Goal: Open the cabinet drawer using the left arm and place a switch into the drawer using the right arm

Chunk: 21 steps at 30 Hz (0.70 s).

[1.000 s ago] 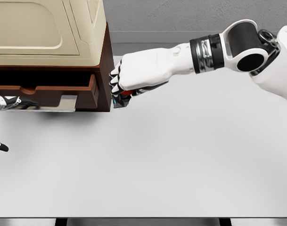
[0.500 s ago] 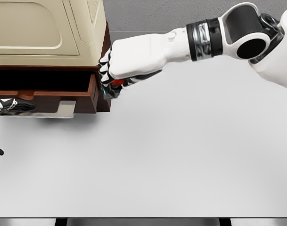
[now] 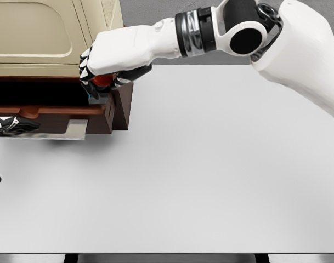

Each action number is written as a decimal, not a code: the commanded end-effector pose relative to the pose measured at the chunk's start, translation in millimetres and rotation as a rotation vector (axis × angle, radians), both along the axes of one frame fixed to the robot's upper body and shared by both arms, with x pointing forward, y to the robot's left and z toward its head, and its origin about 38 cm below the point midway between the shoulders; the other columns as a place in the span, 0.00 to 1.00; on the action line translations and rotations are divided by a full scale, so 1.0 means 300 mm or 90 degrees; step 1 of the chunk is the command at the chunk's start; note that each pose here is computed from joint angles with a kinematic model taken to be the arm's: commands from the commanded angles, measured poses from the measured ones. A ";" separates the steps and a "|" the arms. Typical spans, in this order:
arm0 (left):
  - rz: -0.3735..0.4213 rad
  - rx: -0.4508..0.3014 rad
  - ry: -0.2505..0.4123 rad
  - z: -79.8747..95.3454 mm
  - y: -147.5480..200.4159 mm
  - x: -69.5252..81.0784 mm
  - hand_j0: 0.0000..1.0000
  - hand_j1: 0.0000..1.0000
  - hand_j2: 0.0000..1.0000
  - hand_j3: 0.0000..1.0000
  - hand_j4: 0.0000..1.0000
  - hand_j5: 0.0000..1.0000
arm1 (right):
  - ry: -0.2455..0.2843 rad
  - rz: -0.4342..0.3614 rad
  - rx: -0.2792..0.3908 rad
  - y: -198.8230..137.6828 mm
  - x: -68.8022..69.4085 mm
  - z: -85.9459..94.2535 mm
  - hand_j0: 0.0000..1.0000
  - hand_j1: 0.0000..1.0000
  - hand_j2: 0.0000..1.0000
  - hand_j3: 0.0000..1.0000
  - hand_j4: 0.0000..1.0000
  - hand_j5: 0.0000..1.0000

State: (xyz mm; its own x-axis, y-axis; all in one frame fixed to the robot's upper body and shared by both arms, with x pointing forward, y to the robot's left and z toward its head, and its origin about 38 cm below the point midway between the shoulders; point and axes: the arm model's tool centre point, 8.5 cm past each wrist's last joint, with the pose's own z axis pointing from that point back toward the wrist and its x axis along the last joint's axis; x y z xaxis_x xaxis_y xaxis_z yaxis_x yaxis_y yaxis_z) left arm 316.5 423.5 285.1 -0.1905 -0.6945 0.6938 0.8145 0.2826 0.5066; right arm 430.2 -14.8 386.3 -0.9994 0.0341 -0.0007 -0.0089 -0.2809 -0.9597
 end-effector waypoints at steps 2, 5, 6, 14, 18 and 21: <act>-0.006 0.129 -0.006 -0.020 0.060 -0.007 1.00 1.00 1.00 1.00 1.00 1.00 | 0.018 0.001 -0.003 0.054 0.014 -0.020 0.40 0.40 0.40 0.40 0.40 0.40; -0.005 0.130 -0.007 -0.018 0.061 -0.006 1.00 1.00 1.00 1.00 1.00 1.00 | 0.021 -0.006 -0.012 0.078 0.033 -0.025 0.40 0.40 0.40 0.40 0.40 0.40; -0.006 0.129 -0.009 -0.016 0.058 -0.005 1.00 1.00 1.00 1.00 1.00 1.00 | 0.022 -0.005 -0.011 0.086 0.032 -0.026 0.40 0.40 0.40 0.40 0.40 0.40; -0.015 0.116 -0.020 -0.014 0.046 -0.001 1.00 1.00 1.00 1.00 1.00 1.00 | 0.033 -0.028 -0.020 0.137 0.059 -0.032 0.40 0.40 0.40 0.40 0.40 0.40; -0.045 0.098 -0.042 -0.003 0.031 -0.005 1.00 1.00 1.00 1.00 1.00 1.00 | 0.035 -0.031 -0.020 0.152 0.067 -0.030 0.40 0.40 0.40 0.40 0.40 0.40; -0.064 0.090 -0.064 0.018 0.020 -0.002 1.00 1.00 1.00 1.00 1.00 1.00 | 0.037 -0.036 -0.020 0.160 0.077 -0.029 0.40 0.40 0.40 0.40 0.40 0.40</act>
State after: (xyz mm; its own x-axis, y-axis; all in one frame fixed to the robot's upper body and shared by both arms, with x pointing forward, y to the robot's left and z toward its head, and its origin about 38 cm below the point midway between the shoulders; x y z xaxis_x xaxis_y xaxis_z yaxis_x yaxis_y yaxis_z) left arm 316.3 430.6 288.7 -0.2926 -0.7608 0.5793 0.7860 0.1536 0.5988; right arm 451.6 31.8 378.0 -0.9951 0.0861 0.0477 -0.0724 -0.3119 -0.9474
